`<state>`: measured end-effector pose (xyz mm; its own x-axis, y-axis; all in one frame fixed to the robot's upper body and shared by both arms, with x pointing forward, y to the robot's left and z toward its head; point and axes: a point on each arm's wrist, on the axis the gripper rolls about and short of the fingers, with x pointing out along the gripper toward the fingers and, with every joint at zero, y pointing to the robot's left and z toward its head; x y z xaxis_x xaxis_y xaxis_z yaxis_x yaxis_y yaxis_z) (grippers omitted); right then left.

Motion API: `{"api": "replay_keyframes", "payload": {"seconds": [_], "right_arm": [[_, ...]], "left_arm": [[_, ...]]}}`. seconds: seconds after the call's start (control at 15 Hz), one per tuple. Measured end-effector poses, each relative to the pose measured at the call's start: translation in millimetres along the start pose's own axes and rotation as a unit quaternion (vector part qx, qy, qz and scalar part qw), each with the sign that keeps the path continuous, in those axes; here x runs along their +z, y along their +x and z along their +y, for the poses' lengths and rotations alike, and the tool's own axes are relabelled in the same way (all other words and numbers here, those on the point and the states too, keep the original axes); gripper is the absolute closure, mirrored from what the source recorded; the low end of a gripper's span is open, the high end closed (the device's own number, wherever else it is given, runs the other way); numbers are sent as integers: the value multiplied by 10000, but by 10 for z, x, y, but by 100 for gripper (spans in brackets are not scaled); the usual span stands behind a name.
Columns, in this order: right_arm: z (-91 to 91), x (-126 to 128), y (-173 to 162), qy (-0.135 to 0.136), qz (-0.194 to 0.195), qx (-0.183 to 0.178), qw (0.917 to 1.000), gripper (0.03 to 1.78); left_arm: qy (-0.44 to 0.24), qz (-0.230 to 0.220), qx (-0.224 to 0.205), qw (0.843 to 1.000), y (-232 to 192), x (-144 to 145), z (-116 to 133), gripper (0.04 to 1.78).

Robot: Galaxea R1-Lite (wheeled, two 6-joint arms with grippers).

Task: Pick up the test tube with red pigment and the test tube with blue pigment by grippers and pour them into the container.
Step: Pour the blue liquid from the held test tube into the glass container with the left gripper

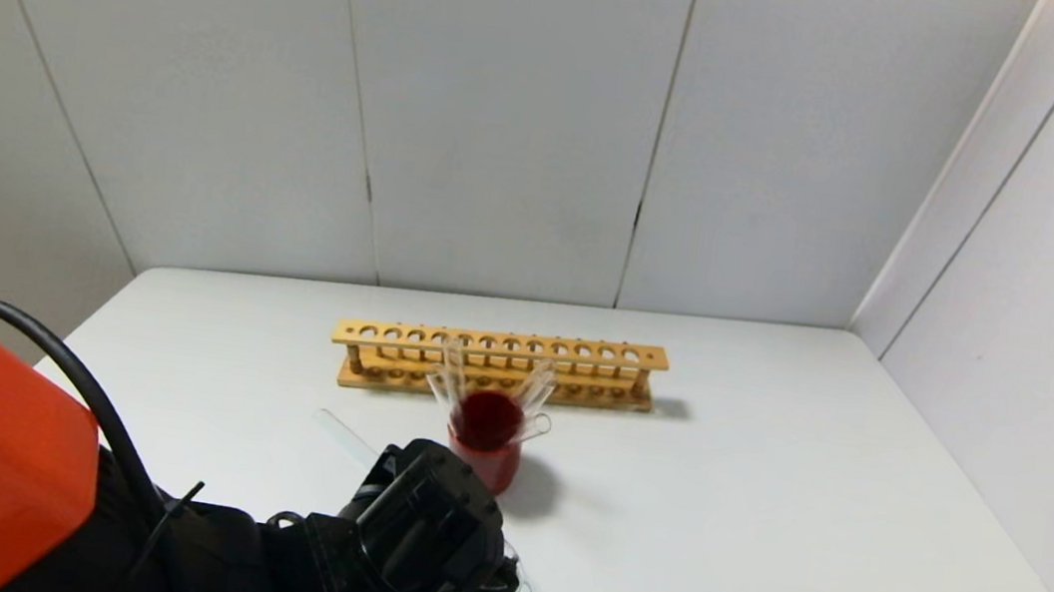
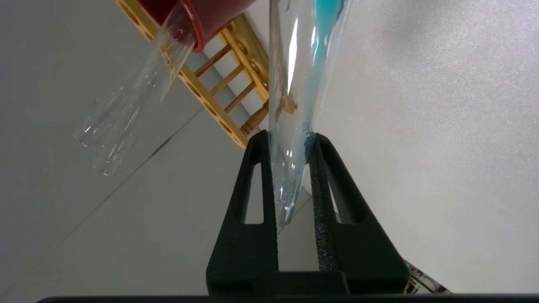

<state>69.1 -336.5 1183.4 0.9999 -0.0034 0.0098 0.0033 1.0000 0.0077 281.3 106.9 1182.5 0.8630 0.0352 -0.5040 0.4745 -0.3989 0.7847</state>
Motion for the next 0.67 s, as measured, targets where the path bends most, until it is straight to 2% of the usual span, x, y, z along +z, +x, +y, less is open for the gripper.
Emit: {"api": "replay_keyframes", "payload": {"seconds": [0.2, 0.67], "right_arm": [[0, 0, 0, 0, 0, 2, 10000, 7], [0, 0, 0, 0, 0, 0, 10000, 7]], "left_arm": [[91, 143, 8, 9999, 8, 5, -13, 152], [239, 103, -30, 9997, 32, 105, -55, 152]]}}
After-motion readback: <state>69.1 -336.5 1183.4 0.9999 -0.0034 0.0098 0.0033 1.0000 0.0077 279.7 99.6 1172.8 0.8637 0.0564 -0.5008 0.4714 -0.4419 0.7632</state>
